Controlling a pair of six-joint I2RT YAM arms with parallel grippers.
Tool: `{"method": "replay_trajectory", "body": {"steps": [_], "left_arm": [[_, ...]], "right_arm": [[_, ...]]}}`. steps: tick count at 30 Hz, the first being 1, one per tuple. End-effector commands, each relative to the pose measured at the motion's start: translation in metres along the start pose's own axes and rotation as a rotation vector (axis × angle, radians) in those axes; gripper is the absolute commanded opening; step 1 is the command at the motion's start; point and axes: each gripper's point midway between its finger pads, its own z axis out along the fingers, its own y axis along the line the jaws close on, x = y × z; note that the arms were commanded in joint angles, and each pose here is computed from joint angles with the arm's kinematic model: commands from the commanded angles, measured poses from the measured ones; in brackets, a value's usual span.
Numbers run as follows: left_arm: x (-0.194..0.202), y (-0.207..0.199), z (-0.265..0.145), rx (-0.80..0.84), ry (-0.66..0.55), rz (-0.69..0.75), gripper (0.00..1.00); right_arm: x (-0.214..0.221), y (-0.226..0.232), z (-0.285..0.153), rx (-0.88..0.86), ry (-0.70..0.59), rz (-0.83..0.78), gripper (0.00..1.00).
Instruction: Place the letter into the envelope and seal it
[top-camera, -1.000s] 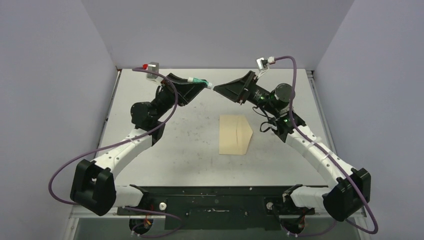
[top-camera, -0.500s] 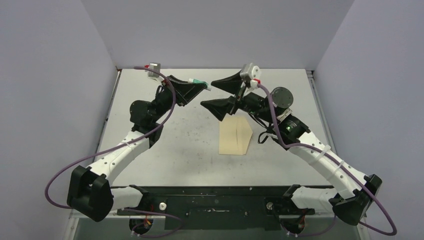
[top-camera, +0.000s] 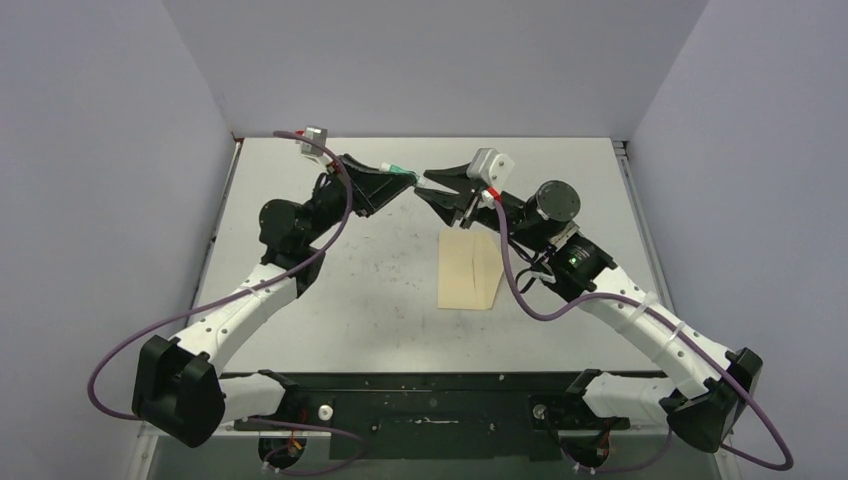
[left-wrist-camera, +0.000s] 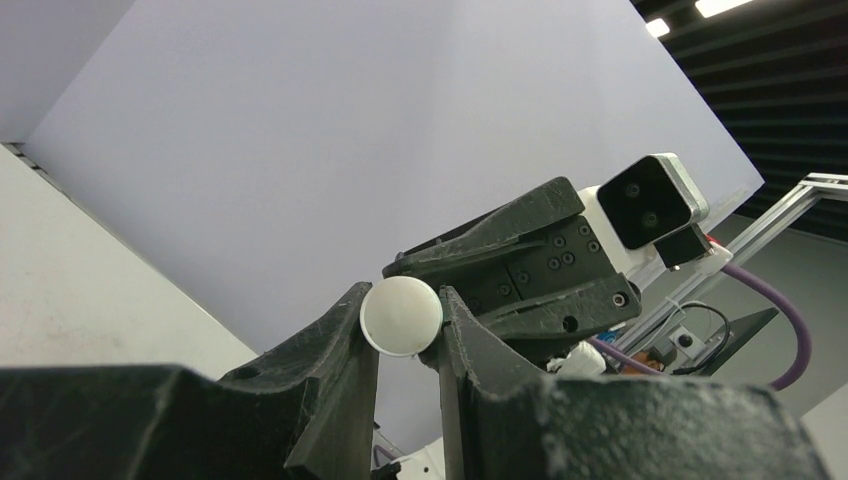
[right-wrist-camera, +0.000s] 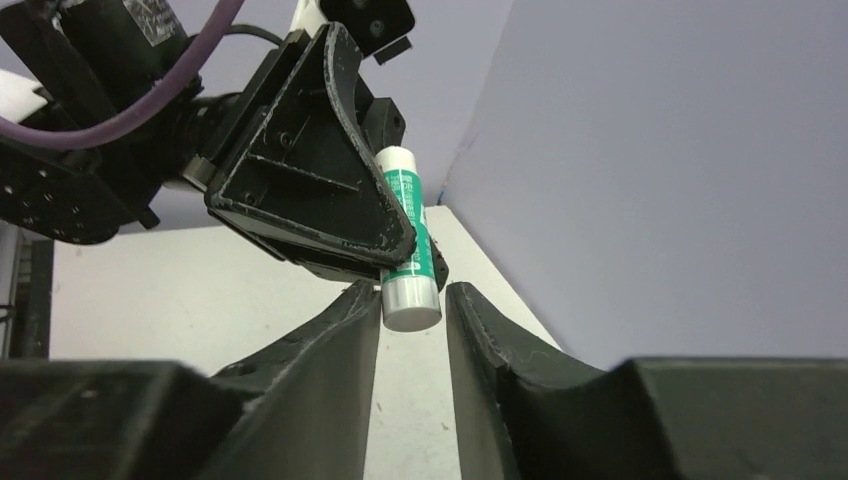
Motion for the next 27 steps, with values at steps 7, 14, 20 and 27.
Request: {"method": "replay_trajectory", "body": {"steps": [7,14,20,27], "left_arm": [[-0.005,-0.024,0.004,0.089,0.010,0.017,0.00],[-0.015,-0.028,0.004,0.126,-0.047,0.149,0.00],[-0.028,-0.043,0.008,0.211,-0.096,0.297,0.00],[-0.030,-0.043,0.010,0.264,-0.109,0.333,0.00]], "right_arm": [[-0.013,0.005,0.008,-0.054,-0.009,0.019,0.13],[-0.005,-0.005,0.012,-0.059,0.015,0.440,0.05],[-0.021,0.006,0.007,-0.146,-0.138,1.008,0.05],[-0.021,-0.010,0.000,-0.081,-0.269,1.544,0.05]]}}
